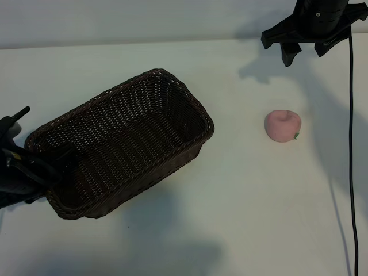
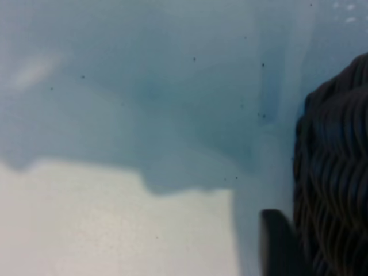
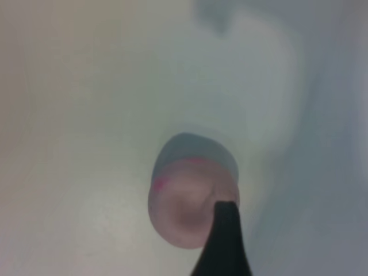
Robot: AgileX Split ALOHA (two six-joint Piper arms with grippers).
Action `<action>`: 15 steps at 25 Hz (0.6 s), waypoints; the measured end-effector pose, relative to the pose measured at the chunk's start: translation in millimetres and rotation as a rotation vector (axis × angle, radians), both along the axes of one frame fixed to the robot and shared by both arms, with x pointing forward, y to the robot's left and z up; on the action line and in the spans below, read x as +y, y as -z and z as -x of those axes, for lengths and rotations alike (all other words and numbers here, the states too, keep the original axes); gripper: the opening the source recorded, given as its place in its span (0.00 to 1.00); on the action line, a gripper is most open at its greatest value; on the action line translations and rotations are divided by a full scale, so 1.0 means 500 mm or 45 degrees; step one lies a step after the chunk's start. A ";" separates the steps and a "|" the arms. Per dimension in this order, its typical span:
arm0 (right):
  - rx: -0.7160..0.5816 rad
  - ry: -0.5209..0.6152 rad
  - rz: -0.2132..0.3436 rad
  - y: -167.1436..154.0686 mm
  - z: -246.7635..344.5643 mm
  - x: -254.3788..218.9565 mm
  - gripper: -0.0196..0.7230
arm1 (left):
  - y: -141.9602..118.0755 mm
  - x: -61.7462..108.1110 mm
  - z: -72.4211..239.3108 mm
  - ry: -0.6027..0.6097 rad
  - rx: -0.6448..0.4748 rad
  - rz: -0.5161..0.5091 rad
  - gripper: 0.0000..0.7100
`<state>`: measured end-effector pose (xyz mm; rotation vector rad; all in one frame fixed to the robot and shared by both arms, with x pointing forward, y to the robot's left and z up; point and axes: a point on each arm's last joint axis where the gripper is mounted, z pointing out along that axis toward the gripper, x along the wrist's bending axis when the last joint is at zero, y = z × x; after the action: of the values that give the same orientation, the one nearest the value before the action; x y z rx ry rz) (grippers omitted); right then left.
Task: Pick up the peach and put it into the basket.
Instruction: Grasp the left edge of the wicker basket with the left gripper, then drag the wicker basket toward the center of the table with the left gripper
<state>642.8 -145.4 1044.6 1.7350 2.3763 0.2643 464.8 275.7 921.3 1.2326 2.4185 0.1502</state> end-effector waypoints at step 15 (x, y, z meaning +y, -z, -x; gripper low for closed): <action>0.000 -0.005 0.001 0.000 0.000 0.000 0.80 | -0.009 -0.002 0.000 -0.009 -0.033 0.020 0.15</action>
<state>642.8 -145.4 1044.6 1.7294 2.3799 0.2636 464.9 274.8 925.9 1.2080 2.3980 0.1479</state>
